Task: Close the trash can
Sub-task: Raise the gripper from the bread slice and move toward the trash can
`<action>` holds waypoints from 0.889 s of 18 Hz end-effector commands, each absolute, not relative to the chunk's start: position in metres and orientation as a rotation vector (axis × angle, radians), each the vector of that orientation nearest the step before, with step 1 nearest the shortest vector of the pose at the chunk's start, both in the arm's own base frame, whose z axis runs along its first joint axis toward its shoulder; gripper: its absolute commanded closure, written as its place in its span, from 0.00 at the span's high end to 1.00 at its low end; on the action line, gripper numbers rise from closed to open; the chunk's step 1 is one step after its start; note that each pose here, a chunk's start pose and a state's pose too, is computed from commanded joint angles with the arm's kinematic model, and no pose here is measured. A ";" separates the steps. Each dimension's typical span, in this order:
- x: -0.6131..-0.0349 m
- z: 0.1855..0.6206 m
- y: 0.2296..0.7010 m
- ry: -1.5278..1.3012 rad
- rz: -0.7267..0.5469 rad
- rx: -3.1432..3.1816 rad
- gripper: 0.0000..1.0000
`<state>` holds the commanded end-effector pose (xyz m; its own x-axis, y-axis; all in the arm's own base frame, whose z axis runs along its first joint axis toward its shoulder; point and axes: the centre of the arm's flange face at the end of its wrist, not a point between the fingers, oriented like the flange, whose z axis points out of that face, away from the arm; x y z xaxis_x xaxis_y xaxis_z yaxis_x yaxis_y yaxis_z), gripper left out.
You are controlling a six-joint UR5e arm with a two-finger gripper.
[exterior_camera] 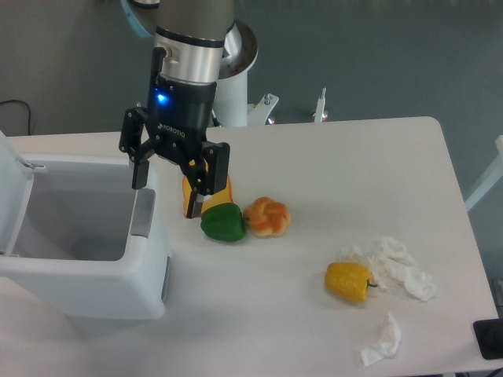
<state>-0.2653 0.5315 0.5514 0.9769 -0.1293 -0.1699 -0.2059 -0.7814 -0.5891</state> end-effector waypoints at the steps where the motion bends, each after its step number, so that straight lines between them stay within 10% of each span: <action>1: -0.265 0.551 0.531 0.235 0.159 -2.479 1.00; 16: -0.253 0.573 0.529 0.229 0.162 -2.437 1.00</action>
<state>-0.2534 0.5288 0.5732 0.9768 -0.1224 -0.1756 -0.2063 -0.7565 -0.6206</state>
